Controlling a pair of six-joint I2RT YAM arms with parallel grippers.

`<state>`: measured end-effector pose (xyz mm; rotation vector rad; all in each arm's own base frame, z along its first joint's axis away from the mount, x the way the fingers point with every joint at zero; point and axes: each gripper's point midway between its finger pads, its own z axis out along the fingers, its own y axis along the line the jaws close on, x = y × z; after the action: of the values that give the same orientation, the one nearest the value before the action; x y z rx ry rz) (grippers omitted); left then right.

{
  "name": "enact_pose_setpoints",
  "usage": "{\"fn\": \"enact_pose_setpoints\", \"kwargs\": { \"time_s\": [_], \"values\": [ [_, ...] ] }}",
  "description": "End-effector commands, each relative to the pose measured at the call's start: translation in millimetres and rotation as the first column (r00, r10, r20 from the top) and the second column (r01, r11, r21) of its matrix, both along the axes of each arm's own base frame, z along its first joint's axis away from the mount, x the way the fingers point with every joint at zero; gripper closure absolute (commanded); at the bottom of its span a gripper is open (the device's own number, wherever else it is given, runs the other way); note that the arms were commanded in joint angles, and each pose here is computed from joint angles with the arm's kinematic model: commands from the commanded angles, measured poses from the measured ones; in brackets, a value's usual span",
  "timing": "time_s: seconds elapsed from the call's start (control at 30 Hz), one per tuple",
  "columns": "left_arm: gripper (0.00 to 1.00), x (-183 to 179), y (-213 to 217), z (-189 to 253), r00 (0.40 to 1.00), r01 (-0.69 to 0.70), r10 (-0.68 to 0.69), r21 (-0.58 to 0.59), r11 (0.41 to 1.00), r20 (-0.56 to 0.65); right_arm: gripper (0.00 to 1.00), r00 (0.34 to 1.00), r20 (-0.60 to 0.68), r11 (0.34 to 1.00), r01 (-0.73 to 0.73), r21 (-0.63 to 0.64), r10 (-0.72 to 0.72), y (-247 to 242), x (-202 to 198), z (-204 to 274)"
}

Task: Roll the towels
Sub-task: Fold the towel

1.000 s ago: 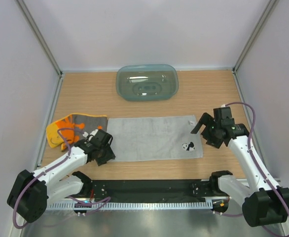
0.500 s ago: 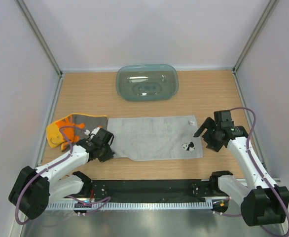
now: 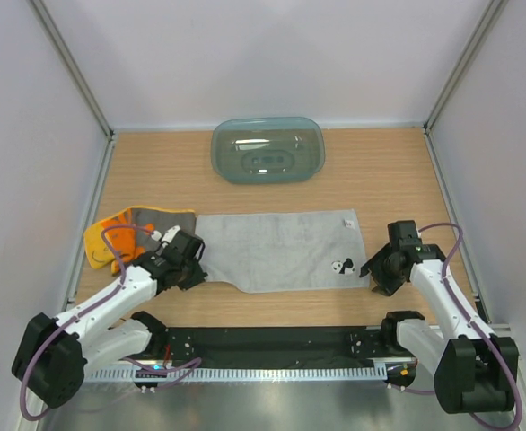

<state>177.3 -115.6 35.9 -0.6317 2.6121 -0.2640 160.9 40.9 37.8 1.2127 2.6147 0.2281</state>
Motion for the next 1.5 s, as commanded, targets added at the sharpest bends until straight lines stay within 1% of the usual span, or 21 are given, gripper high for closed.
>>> {"fn": "enact_pose_setpoints", "kwargs": {
  "time_s": [0.0, 0.07, 0.1, 0.17, 0.4, 0.43, 0.5, 0.57, 0.63, 0.67, 0.73, 0.77, 0.9, 1.03, 1.1, 1.13, 1.2, 1.33, 1.37, 1.47],
  "values": [
    [1.00, 6, 4, 12, 0.999, -0.009, 0.008, 0.011, 1.000, 0.038, 0.44, 0.999, 0.010, 0.999, 0.032, -0.019, -0.032, -5, 3, -3],
    [1.00, 6, 4, 13, 0.999, -0.009, 0.008, 0.010, 1.000, 0.041, 0.45, 1.000, -0.001, 0.999, 0.030, -0.020, -0.030, -5, 1, -7],
    [1.00, 6, 4, 14, 0.999, -0.009, 0.008, 0.007, 1.000, 0.045, 0.45, 0.999, -0.007, 0.998, 0.040, -0.058, -0.040, -12, 1, -11],
    [1.00, 6, 4, 13, 0.999, -0.009, 0.008, 0.005, 1.000, 0.042, 0.45, 0.999, -0.014, 0.997, 0.038, -0.070, -0.039, -14, 2, -17],
    [1.00, 6, 5, 15, 0.999, -0.011, 0.011, 0.011, 1.000, 0.041, 0.55, 0.999, -0.035, 0.997, 0.018, -0.068, -0.021, -13, 7, -31],
    [1.00, 5, 6, 14, 0.999, -0.013, 0.012, 0.014, 1.000, 0.038, 0.61, 0.999, -0.032, 0.997, 0.019, -0.070, -0.021, -13, 8, -31],
    [1.00, 6, 6, 14, 0.999, -0.016, 0.015, 0.015, 1.000, 0.039, 0.65, 0.999, -0.027, 0.998, 0.016, -0.061, -0.017, -11, 9, -32],
    [1.00, 5, 6, 13, 0.999, -0.017, 0.016, 0.017, 1.000, 0.036, 0.75, 1.000, -0.025, 0.998, 0.008, -0.055, -0.009, -10, 10, -33],
    [1.00, 6, 6, 13, 0.999, -0.020, 0.020, 0.017, 1.000, 0.035, 0.80, 1.000, -0.025, 0.999, -0.002, -0.049, 0.001, -9, 10, -33],
    [1.00, 6, 7, 13, 0.999, -0.021, 0.020, 0.018, 1.000, 0.035, 0.89, 1.000, -0.020, 0.999, -0.004, -0.047, 0.003, -9, 12, -33],
    [1.00, 6, 6, 14, 0.999, -0.025, 0.024, 0.016, 1.000, 0.040, 0.96, 1.000, -0.008, 0.999, -0.009, -0.049, 0.009, -9, 14, -30],
    [1.00, 6, 7, 15, 0.999, -0.025, 0.025, 0.017, 1.000, 0.041, 0.99, 1.000, -0.005, 1.000, -0.018, -0.017, 0.018, -3, 14, -28],
    [1.00, 4, 9, 16, 0.999, -0.027, 0.026, 0.022, 0.999, 0.034, 0.99, 0.998, 0.045, 0.999, -0.038, 0.000, 0.038, 1, 21, -16],
    [1.00, 1, 8, 20, 0.999, -0.033, 0.033, 0.004, 0.999, 0.034, 0.99, 0.995, 0.091, 0.999, -0.052, 0.004, 0.051, 3, 23, 0],
    [1.00, -4, 5, 21, 0.999, -0.030, 0.030, -0.018, 0.999, 0.020, 0.99, 0.994, 0.091, 0.998, -0.055, -0.025, 0.057, -3, 18, 9],
    [1.00, -6, 5, 21, 0.999, -0.031, 0.031, -0.024, 0.999, 0.014, 0.99, 0.992, 0.111, 0.998, -0.049, -0.049, 0.055, -7, 21, 18],
    [1.00, -9, 4, 25, 0.999, -0.032, 0.033, -0.039, 0.999, 0.017, 0.99, 0.991, 0.124, 0.996, -0.036, -0.078, 0.046, -12, 15, 29],
    [1.00, -16, 9, 32, 0.999, -0.046, 0.047, -0.046, 0.998, 0.018, 0.99, 0.986, 0.166, 0.998, -0.011, -0.054, 0.020, -9, 11, 48],
    [1.00, -20, 11, 35, 0.999, -0.047, 0.048, -0.046, 0.998, 0.014, 0.99, 0.988, 0.153, 0.999, -0.007, -0.050, 0.014, -9, 6, 50],
    [1.00, -19, 7, 46, 0.998, -0.042, 0.045, -0.081, 0.996, 0.038, 0.99, 0.977, 0.213, 0.999, -0.001, -0.048, 0.011, -9, 8, 62]
  ]
}}
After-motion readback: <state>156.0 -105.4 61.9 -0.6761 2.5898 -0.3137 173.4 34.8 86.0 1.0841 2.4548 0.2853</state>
